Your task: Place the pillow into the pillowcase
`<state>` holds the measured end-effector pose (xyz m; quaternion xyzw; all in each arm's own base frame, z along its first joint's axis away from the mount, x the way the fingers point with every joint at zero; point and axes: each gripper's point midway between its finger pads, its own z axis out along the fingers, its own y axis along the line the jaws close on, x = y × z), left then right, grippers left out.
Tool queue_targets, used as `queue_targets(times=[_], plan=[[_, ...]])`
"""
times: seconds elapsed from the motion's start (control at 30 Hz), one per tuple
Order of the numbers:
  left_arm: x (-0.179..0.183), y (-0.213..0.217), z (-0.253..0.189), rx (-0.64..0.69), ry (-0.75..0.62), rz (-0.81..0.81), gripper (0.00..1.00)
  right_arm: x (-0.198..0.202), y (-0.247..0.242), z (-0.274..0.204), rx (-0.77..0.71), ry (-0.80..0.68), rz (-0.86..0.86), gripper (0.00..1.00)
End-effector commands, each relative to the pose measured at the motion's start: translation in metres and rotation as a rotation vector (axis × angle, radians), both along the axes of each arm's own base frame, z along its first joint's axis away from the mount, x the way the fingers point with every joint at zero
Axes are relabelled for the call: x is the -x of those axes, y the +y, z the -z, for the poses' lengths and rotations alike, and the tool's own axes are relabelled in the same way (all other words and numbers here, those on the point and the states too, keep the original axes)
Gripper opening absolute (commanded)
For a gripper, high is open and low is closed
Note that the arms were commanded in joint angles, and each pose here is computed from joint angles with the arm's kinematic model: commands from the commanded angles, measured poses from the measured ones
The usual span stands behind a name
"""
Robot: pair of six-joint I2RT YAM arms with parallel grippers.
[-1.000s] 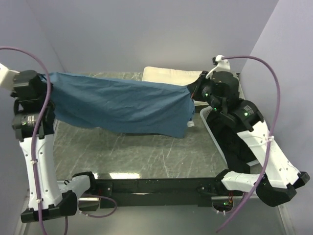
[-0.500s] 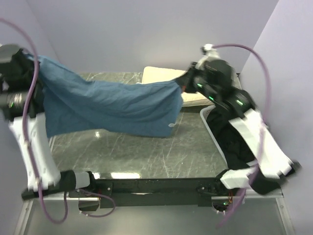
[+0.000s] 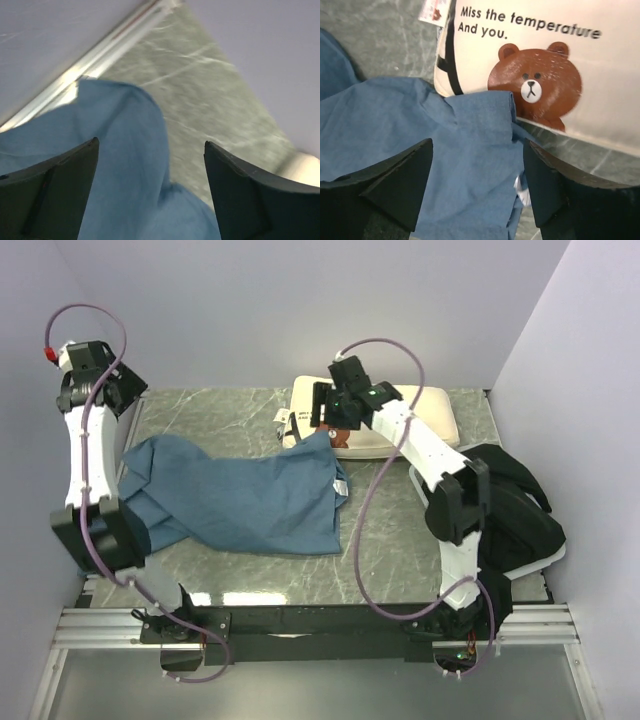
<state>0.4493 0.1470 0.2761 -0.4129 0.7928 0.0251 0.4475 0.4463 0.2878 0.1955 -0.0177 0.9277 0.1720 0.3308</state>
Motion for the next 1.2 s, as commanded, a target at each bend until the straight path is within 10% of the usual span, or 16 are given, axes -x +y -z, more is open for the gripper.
queue_targets(times=[0.0, 0.27, 0.53, 0.97, 1.17], plan=[[0.029, -0.07, -0.094, -0.004, -0.307, 0.196, 0.92, 0.024, -0.032, -0.08, -0.052, -0.189, 0.064, 0.8], [0.105, -0.266, -0.017, 0.116, -0.286, 0.562, 0.86, 0.112, -0.075, -0.024, -0.212, -0.199, 0.141, 0.75], [0.179, -0.415, 0.119, -0.064, 0.022, 0.863, 0.84, 0.157, -0.108, 0.056, -0.186, -0.133, 0.205, 0.61], [0.166, -0.493, 0.195, -0.227, 0.15, 0.893, 0.77, 0.177, -0.132, 0.084, -0.153, -0.108, 0.263, 0.51], [0.168, -0.481, 0.213, -0.261, 0.192, 0.855, 0.41, 0.182, -0.134, 0.09, -0.146, -0.1, 0.25, 0.51]])
